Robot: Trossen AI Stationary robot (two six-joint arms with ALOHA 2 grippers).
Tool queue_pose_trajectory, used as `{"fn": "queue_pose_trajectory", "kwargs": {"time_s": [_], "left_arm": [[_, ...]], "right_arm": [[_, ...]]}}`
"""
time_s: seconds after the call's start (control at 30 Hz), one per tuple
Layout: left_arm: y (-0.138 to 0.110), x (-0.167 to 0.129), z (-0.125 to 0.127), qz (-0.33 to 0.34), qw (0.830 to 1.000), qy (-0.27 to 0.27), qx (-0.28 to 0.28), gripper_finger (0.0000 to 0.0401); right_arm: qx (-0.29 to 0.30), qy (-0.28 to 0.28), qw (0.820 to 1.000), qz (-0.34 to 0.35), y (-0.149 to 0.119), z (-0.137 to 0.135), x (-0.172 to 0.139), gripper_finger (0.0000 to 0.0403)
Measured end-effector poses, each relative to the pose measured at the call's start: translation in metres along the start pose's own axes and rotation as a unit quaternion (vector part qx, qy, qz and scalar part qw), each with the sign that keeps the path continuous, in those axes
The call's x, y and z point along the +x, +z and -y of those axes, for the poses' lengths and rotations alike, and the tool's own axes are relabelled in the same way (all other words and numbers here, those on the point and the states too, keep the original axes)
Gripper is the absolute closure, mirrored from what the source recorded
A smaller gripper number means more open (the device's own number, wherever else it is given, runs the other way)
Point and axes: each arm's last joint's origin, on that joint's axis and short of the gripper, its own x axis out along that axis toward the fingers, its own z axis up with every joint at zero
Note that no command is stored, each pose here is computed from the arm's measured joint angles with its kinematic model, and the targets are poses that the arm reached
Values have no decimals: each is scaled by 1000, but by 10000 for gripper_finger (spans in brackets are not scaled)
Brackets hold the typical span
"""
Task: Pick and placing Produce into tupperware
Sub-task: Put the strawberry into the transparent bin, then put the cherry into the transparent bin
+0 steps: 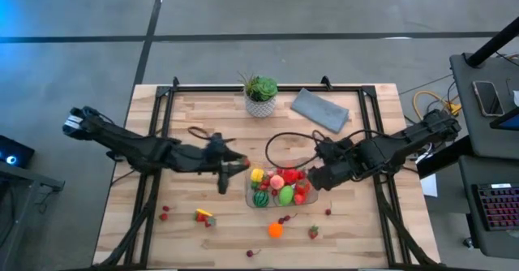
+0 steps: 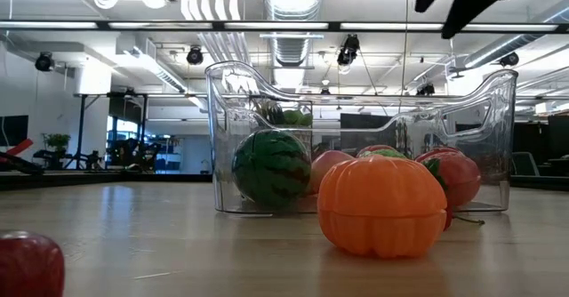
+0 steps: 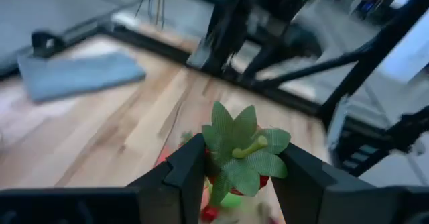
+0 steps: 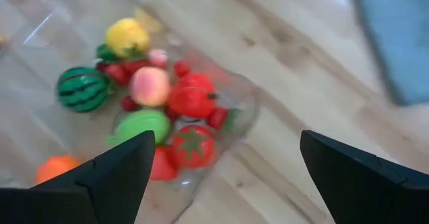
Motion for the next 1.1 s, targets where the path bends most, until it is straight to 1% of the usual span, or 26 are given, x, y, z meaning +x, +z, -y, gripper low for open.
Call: {"fn": "queue_pose_trajectory", "kwargs": {"time_s": [0.13, 0.23, 0.33, 0.4, 0.5, 0.63, 0.77, 0.87, 0.93, 1.0, 1.1], "left_arm": [[-14, 35, -2, -56, 998, -5, 7, 269], [-23, 59, -4, -103, 994, -20, -14, 269], [-31, 79, -6, -153, 988, -26, -18, 269], [-31, 89, -5, -166, 986, -19, -23, 269], [-26, 98, 0, -164, 986, -22, -30, 259], [-20, 104, -1, -157, 985, -14, -70, 216], [-18, 104, -5, -155, 985, 3, -77, 158], [-16, 100, -5, -154, 984, 1, -84, 122], [-15, 95, -5, -163, 983, -4, -84, 109], [-14, 88, -6, -187, 979, -11, -83, 103], [-18, 77, -10, -234, 969, 5, -76, 102]], "right_arm": [[19, 2, 999, 38, -7, 8, -17, 39], [40, 15, 997, 57, -10, 17, -31, 39], [59, 25, 996, 66, -13, 27, -42, 39], [65, 30, 995, 65, -16, 31, -47, 39], [67, 36, 995, 63, -18, 33, -51, 39], [60, 35, 996, 61, -21, 31, -50, 39], [54, 28, 996, 58, -22, 30, -47, 39], [48, 28, 998, 37, -24, 30, -45, 39], [38, 32, 999, -1, -28, 29, -42, 39], [23, 36, 998, -40, -36, 29, -40, 39], [11, 45, 996, -73, -51, 25, -35, 39]]}}
